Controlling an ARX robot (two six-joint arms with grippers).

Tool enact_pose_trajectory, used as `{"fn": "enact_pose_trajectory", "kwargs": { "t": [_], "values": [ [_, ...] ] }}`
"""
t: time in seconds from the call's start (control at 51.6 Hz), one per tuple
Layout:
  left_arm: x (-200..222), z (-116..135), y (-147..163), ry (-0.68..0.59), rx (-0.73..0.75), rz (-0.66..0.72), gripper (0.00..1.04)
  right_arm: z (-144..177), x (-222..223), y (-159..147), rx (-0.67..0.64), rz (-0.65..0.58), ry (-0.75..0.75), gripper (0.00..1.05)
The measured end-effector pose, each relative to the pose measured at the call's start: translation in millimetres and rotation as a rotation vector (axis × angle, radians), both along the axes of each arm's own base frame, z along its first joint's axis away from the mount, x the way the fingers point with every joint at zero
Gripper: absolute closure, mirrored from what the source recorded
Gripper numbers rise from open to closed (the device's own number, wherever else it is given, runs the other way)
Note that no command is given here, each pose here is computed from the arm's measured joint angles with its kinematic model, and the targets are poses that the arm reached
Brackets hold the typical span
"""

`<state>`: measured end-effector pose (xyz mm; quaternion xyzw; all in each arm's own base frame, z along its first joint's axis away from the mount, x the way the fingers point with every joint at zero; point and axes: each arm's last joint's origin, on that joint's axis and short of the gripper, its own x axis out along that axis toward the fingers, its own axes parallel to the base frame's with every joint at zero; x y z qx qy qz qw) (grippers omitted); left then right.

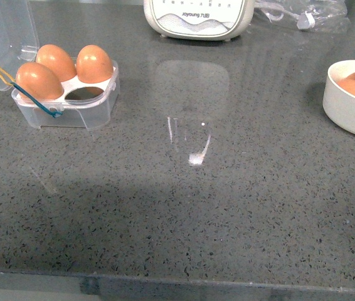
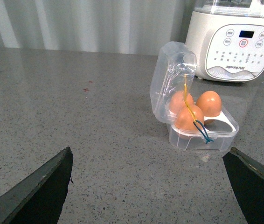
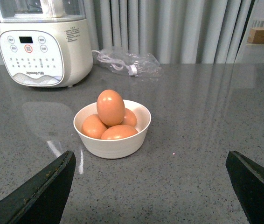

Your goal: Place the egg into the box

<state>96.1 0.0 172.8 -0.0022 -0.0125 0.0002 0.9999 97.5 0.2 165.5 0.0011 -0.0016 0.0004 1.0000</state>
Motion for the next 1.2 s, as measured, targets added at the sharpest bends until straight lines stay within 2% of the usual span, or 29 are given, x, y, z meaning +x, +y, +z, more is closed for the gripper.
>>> {"fn": "enact_pose_trajectory", "kwargs": {
  "t": [1.201],
  "values": [
    [0.0, 0.0, 0.0, 0.0, 0.0, 0.0, 0.07, 0.0, 0.0, 0.0, 0.0, 0.0, 0.0, 0.07]
  ]
}}
